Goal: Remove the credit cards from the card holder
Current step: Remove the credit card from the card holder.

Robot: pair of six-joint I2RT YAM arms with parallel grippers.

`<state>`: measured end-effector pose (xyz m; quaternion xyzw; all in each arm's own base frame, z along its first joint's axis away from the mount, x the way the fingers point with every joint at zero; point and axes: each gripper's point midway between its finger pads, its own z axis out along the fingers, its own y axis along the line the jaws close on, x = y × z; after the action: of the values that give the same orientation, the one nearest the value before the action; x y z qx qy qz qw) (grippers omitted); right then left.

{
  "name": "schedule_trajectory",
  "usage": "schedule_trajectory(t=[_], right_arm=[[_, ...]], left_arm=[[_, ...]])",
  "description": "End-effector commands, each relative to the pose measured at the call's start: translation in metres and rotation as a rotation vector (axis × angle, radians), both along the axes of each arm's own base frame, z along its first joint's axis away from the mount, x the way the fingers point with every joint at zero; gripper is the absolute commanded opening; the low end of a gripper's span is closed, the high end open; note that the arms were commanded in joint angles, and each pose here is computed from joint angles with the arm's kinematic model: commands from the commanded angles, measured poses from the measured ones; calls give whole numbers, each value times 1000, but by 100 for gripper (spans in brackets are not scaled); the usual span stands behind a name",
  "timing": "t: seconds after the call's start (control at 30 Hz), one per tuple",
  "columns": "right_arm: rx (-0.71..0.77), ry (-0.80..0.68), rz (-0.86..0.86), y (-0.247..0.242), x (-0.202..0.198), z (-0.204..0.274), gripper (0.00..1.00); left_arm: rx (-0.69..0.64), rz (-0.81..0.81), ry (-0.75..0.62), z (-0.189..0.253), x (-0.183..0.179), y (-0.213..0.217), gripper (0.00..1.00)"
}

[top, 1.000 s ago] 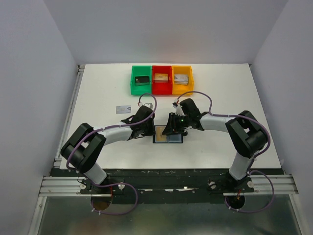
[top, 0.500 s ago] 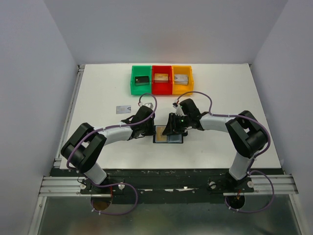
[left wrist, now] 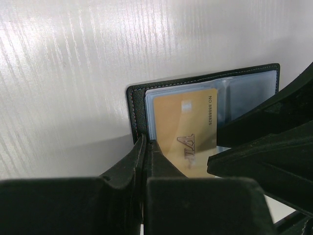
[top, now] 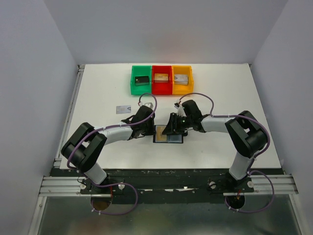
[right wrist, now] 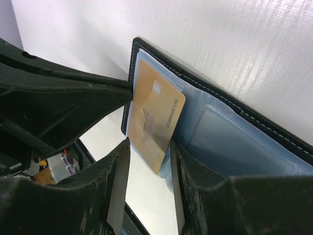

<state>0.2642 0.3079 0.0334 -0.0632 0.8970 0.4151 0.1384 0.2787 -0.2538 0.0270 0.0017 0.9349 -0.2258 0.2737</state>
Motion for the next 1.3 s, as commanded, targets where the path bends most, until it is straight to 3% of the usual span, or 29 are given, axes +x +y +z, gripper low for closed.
schedule_trajectory(t=[0.0,0.47,1.27], right_arm=[[62,18,-7,2,-1,1,46],[171,34,-16,8,3,11,46],[226,95,-5,21,9,3,46]], left_arm=[[29,2,57,-17,-7,5,4],[10,-16,72,-20,-9,0,0],[-61,-73,92,-25,-14,-16,0]])
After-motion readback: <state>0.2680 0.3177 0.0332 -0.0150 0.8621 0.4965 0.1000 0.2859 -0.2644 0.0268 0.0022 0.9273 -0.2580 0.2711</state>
